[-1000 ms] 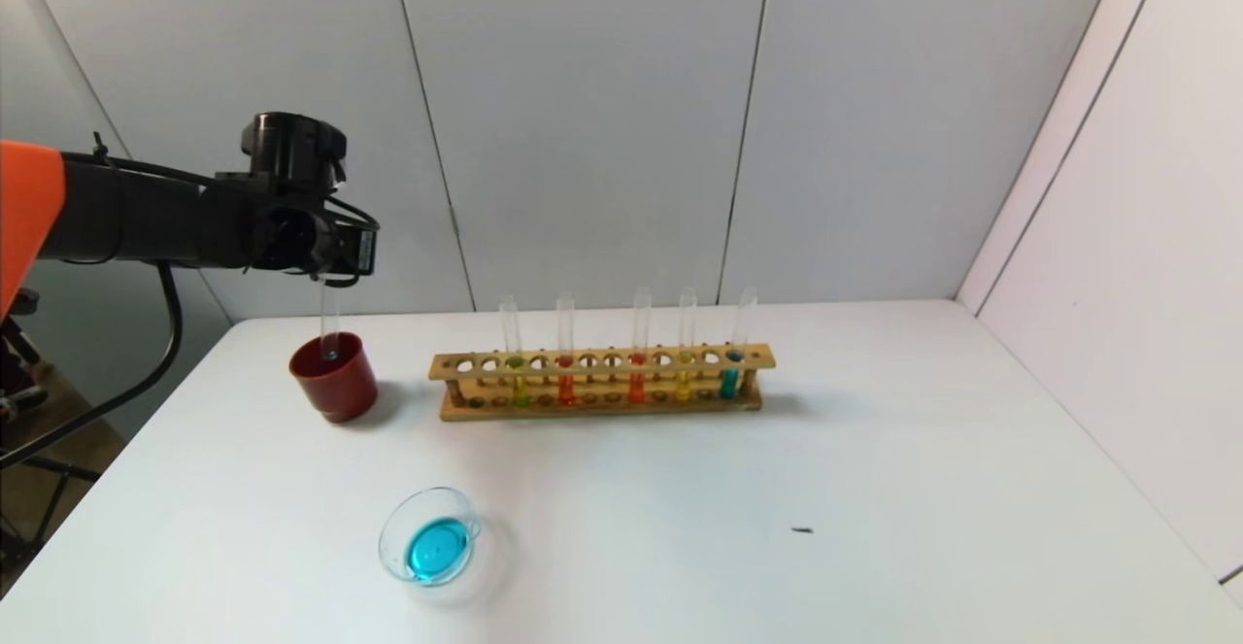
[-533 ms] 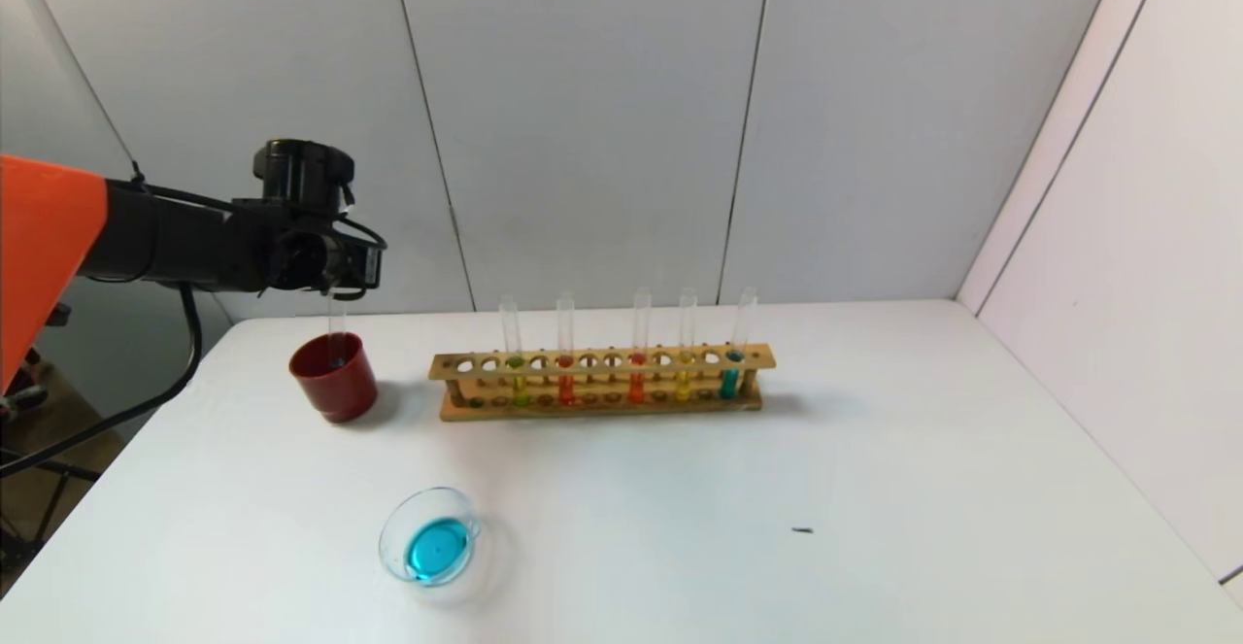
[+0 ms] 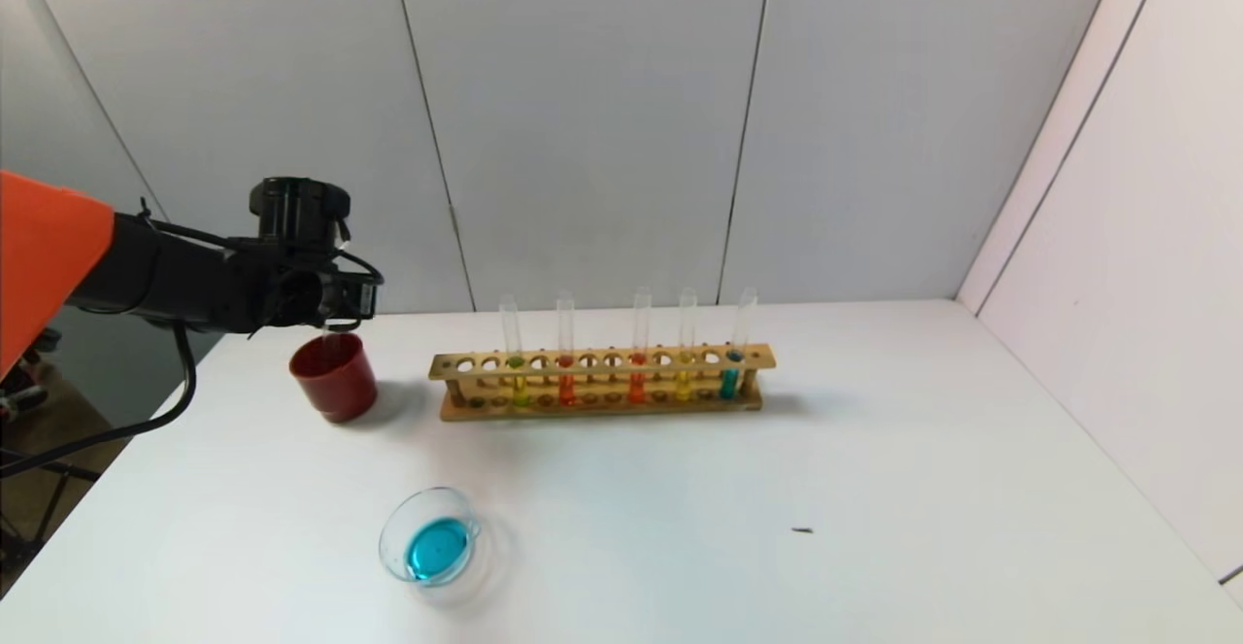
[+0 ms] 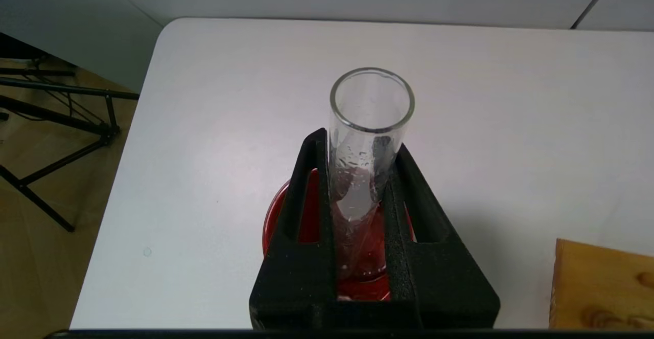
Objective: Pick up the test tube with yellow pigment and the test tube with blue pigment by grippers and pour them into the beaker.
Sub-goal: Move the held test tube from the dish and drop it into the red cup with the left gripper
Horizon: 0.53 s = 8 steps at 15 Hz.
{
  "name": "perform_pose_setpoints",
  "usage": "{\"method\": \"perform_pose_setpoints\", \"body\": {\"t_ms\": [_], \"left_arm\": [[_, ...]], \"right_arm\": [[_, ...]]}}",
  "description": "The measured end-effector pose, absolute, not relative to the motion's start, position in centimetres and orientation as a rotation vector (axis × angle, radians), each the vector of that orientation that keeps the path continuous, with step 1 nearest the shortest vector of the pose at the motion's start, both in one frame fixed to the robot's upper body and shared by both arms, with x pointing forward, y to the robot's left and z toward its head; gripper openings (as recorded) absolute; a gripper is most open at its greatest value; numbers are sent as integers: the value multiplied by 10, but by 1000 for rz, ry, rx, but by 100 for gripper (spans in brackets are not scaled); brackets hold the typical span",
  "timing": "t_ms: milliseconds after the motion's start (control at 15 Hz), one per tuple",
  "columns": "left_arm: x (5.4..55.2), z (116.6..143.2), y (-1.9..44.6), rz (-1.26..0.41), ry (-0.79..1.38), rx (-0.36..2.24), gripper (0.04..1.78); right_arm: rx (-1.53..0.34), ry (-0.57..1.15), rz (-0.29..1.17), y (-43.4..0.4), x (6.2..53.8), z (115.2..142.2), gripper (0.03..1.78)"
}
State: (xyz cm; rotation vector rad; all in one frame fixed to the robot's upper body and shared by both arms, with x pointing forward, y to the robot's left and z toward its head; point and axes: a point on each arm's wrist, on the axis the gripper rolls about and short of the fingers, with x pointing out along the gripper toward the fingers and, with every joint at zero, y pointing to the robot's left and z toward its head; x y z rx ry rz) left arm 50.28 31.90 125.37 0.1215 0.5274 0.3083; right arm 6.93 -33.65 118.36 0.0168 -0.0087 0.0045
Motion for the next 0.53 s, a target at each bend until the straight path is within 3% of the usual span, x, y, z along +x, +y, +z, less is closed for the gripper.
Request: {"method": "perform_pose_setpoints", "body": {"t_ms": [267,533], "left_arm": [[495,1252,321,312,507,121,46],[489,1259,321,308,496,127,102]], "right_arm": [[17,-9,4,-336,69,1184,174],[17,-9,4,-336,69,1184,174]]}}
